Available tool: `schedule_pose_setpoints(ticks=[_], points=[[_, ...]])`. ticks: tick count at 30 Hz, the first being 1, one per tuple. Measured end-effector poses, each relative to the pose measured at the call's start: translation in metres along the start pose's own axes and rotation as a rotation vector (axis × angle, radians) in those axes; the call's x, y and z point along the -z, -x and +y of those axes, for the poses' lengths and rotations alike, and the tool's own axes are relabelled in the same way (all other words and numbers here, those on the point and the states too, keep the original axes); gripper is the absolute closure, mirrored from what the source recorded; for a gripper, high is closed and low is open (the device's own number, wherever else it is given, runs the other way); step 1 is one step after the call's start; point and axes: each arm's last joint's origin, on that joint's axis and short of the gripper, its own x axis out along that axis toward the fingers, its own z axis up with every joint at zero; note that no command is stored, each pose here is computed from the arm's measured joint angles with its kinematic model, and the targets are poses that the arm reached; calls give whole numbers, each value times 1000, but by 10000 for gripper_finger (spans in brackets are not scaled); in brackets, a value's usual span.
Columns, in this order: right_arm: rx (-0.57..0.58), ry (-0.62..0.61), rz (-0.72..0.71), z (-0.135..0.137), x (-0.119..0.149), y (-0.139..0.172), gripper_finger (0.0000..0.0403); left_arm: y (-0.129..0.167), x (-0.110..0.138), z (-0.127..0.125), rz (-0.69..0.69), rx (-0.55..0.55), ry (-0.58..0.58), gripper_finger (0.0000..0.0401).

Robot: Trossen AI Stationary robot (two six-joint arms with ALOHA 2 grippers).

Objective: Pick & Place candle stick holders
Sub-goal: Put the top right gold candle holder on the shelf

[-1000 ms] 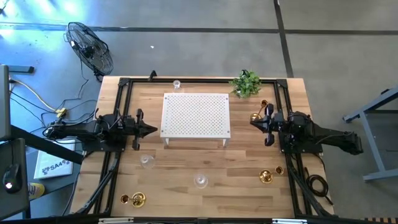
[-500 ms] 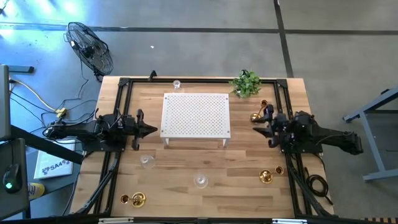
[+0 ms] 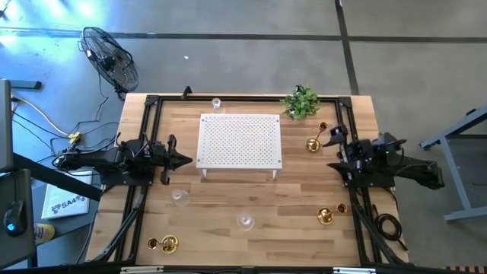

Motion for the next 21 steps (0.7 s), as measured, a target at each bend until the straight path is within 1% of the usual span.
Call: schedule_pose_setpoints(ticks=[3, 7, 12, 14, 17, 21], points=[[70, 53, 18, -2, -15, -1, 128, 0, 0, 0, 1, 1, 0, 400], [176, 73, 86, -7, -35, -4, 128, 0, 1, 0, 6, 1, -1, 400], [343, 36, 264, -15, -52, -11, 128, 0, 1, 0, 6, 2, 0, 400], [400, -2, 314, -18, -60, -14, 128, 0, 1, 0, 7, 2, 0, 400], [424, -57, 365, -20, -73, -19, 128, 0, 1, 0, 7, 2, 0, 400], [424, -97, 393, -22, -93, -24, 128, 0, 1, 0, 7, 1, 0, 400]])
